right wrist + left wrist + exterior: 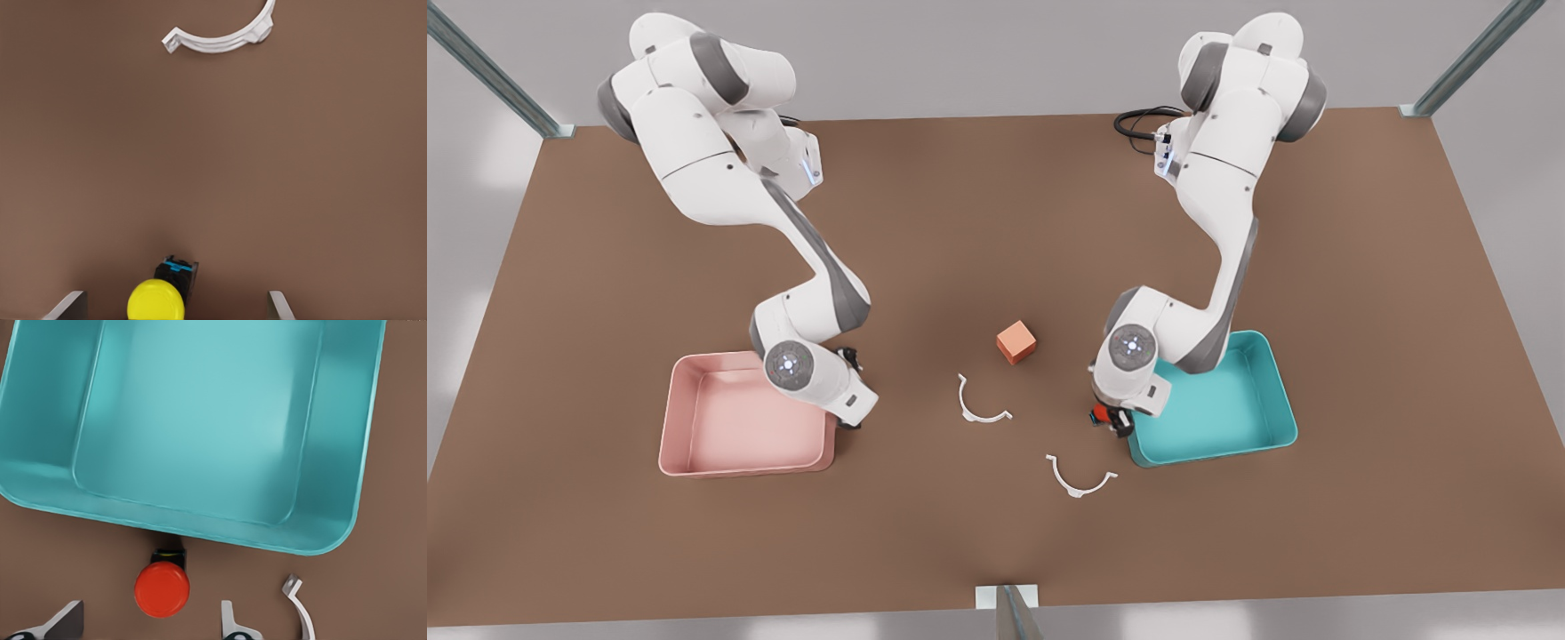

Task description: Place the red button in the blue storage box with the left arm, and place the yellow button in the pink storage box with the right arm

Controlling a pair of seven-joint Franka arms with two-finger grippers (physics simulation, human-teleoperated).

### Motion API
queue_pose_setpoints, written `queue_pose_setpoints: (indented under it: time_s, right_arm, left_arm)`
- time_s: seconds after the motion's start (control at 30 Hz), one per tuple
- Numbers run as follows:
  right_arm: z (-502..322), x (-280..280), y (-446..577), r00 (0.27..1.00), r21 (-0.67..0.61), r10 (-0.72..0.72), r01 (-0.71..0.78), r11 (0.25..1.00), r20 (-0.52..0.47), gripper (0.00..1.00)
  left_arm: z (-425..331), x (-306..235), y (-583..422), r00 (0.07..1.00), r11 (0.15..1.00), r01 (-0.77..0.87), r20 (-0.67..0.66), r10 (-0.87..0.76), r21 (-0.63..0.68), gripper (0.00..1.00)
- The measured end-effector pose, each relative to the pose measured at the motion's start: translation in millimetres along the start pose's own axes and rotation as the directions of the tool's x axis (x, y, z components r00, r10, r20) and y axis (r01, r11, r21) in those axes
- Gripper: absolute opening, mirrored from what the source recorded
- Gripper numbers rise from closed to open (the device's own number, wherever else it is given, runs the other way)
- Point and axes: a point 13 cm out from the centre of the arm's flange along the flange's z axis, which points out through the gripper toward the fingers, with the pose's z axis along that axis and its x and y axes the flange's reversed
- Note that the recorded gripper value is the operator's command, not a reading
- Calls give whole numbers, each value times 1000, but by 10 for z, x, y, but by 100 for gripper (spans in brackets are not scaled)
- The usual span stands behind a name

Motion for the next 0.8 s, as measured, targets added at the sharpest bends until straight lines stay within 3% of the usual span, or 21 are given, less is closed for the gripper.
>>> queue_pose_setpoints:
  time_s: [0.5, 0.53, 0.57, 0.73, 0.8]
  right_arm:
    - [551, 391, 389, 995, -16, -56, 55, 998, -83, 100]
    - [638, 417, 419, 996, -16, -48, 47, 999, -80, 100]
    - [720, 429, 430, 996, -14, -41, 40, 999, -75, 100]
    - [860, 371, 449, 998, 26, -19, 20, 999, -55, 100]
    - [782, 355, 400, 999, 53, -8, 10, 999, -50, 100]
  left_arm:
    - [622, 109, 98, 977, 977, 214, -10, -215, -15, 99]
    - [642, 107, 104, 974, 974, 224, -10, -224, -17, 93]
    - [653, 104, 103, 972, 972, 234, -10, -234, -17, 78]
    - [682, 82, 101, 962, 962, 271, -8, -271, -17, 74]
    - [699, 71, 113, 959, 959, 283, -5, -283, -18, 67]
